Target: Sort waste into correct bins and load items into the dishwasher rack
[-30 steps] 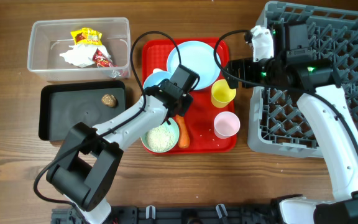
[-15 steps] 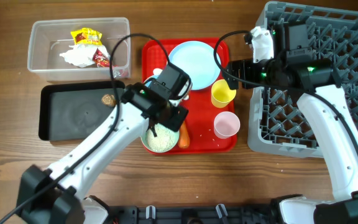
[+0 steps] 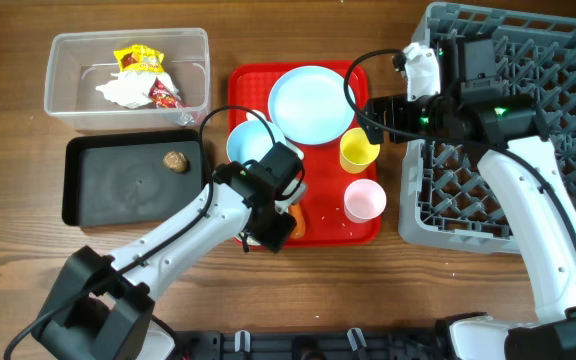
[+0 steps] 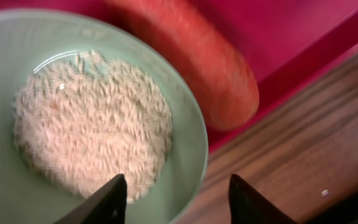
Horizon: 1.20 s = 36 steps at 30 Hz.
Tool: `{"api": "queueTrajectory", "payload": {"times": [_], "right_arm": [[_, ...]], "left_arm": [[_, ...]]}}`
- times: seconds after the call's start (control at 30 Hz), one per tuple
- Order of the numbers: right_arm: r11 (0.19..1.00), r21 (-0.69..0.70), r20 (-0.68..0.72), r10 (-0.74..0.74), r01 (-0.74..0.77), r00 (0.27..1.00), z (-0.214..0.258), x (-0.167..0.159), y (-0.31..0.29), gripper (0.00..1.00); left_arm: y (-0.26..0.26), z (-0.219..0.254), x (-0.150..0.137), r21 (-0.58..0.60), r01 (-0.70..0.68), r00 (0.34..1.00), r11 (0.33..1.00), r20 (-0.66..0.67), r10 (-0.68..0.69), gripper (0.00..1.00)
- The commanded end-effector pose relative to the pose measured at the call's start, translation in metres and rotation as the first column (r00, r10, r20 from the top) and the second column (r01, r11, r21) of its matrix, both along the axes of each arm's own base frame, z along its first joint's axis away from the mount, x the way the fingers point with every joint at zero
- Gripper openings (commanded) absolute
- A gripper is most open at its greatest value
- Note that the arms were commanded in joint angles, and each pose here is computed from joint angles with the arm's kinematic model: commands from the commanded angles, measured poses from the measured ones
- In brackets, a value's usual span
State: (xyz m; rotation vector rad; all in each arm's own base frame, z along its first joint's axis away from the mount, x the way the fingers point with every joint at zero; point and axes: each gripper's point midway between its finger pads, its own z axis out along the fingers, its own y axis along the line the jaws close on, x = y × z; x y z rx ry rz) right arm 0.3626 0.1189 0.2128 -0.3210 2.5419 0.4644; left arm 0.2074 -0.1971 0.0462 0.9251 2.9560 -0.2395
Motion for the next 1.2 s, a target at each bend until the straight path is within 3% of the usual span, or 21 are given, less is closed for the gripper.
{"api": "queueTrajectory", "payload": {"times": [0.0,0.13,0.2,0.37,0.57,0.73,1.03,1.17], "right_arm": [[1.000,-0.009,-0.007,-0.013,0.013,1.000,-0.002,0.003,-0.002,1.00],[1.000,-0.009,-0.008,-0.013,0.013,1.000,-0.002,0.002,-0.002,1.00],[1.000,-0.009,-0.008,-0.013,0.013,1.000,-0.002,0.002,-0.002,1.00],[1.000,-0.009,-0.006,-0.013,0.013,1.000,-0.002,0.003,-0.002,1.00],[1.000,-0.009,-0.005,-0.013,0.013,1.000,-0.002,0.003,-0.002,1.00],[1.000,-0.009,-0.004,-0.013,0.013,1.000,-0.002,0.003,-0.002,1.00],[1.000,0.004,0.017,-0.017,0.017,1.000,0.002,0.008,0.000,1.00],[0.999,0.015,0.023,-0.032,0.032,0.999,0.004,0.010,0.000,1.00]], "left_arm": [[-0.002,-0.013,-0.002,-0.015,-0.043,0.999,0.999,-0.011,0.043,0.45],[0.002,-0.033,-0.008,0.000,-0.051,0.998,0.999,-0.029,0.051,0.37],[0.004,-0.040,-0.010,0.018,-0.054,0.997,0.998,-0.049,0.055,0.22],[-0.006,-0.038,0.003,-0.025,-0.095,0.995,0.995,-0.004,0.095,0.04],[-0.025,-0.007,0.028,-0.093,-0.102,0.992,0.990,0.062,0.108,0.04],[-0.023,0.019,0.041,-0.149,-0.179,0.976,0.973,0.096,0.194,0.04],[0.029,0.063,0.079,-0.256,-0.417,0.876,0.872,0.142,0.460,0.04],[0.059,0.064,0.090,-0.290,-0.529,0.821,0.798,0.064,0.568,0.04]]}}
